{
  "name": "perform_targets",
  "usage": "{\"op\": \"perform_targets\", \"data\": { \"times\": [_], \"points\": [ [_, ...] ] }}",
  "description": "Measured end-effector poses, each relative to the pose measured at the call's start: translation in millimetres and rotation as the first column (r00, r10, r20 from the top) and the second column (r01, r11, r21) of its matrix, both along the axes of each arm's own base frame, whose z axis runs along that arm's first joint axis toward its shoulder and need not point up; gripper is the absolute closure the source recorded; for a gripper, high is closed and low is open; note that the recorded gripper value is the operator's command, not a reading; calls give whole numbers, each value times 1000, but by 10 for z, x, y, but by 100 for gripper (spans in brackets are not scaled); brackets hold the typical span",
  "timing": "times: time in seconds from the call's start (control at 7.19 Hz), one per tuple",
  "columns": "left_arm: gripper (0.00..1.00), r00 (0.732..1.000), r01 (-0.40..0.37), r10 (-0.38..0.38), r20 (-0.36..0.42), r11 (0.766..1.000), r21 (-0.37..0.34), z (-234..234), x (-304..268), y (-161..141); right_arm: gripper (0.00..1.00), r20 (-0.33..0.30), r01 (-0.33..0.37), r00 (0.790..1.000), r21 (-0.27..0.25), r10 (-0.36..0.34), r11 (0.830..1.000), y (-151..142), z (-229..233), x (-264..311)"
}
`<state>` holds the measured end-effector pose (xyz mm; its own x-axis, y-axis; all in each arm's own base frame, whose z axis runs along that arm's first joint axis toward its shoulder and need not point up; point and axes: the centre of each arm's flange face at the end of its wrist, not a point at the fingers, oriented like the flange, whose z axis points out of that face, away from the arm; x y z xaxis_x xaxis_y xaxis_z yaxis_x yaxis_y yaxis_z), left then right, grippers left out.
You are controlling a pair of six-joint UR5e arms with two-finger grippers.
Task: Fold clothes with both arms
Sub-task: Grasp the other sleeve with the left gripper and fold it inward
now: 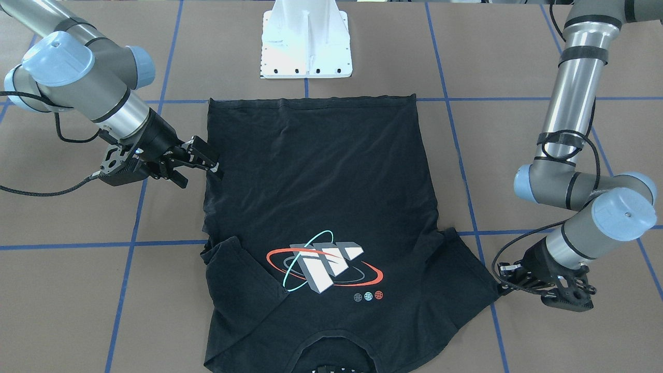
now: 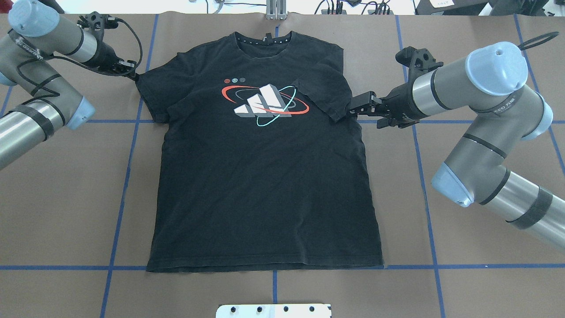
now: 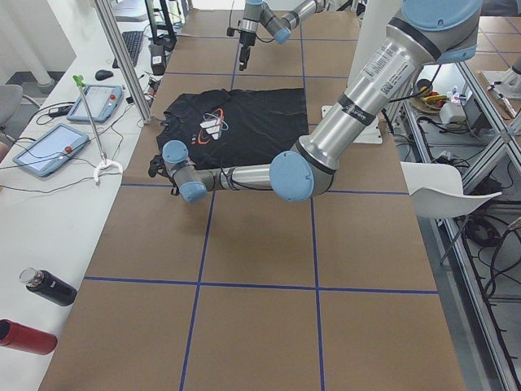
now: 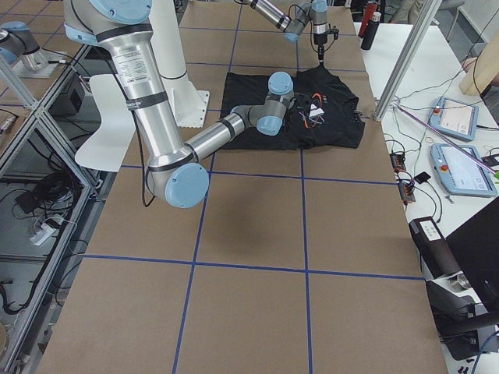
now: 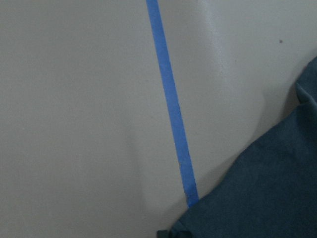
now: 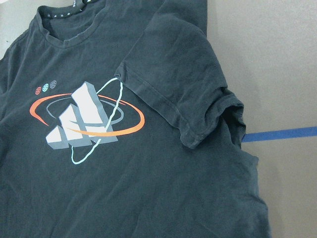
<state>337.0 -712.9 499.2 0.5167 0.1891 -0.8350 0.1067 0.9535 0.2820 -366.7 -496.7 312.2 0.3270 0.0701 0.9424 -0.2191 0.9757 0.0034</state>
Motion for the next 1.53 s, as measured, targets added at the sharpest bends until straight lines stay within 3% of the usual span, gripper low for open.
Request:
{"op": "perform_targets", "data": {
  "times": [0.28, 0.7, 1.11, 1.53],
  "points": [
    [100, 995, 4, -5, -102, 1000, -12, -531, -115, 63, 0, 1, 1, 1000, 2, -1, 1000, -2, -9, 1],
    [100, 971, 34, -61, -232, 992, -121, -1357, 7, 166, 0, 2, 1, 1000, 3, -1, 1000, -6, -14, 4],
    [100, 958, 132, -164, -236, 980, -147, -1759, 580, 204, 0, -10, 3, 1000, -3, -3, 1000, -34, 77, -30],
    [100, 946, 202, -233, -223, 967, -156, -1872, 946, 252, 0, -23, 4, 1000, -11, -4, 1000, -80, 166, -78]
  ]
}}
